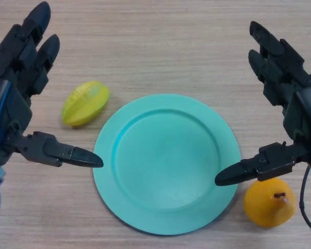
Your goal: Pick up the yellow starfruit and place it on the plate
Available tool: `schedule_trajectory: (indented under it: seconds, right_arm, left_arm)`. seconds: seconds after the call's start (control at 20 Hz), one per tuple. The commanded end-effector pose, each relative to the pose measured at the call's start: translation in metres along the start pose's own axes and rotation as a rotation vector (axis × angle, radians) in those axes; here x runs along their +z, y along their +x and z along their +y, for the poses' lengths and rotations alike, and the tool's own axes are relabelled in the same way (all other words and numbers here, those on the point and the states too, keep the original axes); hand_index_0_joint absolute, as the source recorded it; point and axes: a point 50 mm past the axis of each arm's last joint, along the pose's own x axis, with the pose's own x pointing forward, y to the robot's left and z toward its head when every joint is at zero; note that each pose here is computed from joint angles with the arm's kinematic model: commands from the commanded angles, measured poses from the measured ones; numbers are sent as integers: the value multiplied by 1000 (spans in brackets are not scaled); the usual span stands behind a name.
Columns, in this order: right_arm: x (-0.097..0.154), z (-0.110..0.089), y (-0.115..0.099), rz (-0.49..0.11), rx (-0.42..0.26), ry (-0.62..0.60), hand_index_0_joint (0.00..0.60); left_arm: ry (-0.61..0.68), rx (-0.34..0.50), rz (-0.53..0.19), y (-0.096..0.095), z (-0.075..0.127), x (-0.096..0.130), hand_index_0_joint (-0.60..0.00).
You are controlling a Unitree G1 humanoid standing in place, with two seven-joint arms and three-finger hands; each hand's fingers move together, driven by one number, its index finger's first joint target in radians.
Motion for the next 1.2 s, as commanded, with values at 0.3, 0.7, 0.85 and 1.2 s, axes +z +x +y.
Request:
schedule_trajectory:
  seconds: [0.3, 0.7, 0.85, 1.2]
  right_arm:
    - [28, -13, -2, -210, -60, -30, 0]
    - [30, -13, -2, -213, -66, -32, 0]
    - [32, -13, -1, -222, -65, -29, 0]
    - [30, -13, -1, -221, -68, -35, 0]
  left_arm:
    - [115, 48, -209, 4, 14, 31, 0]
    - [284, 164, -284, 36, 40, 22, 0]
    - [270, 199, -224, 50, 50, 4, 0]
    - [230, 263, -96, 76, 52, -34, 0]
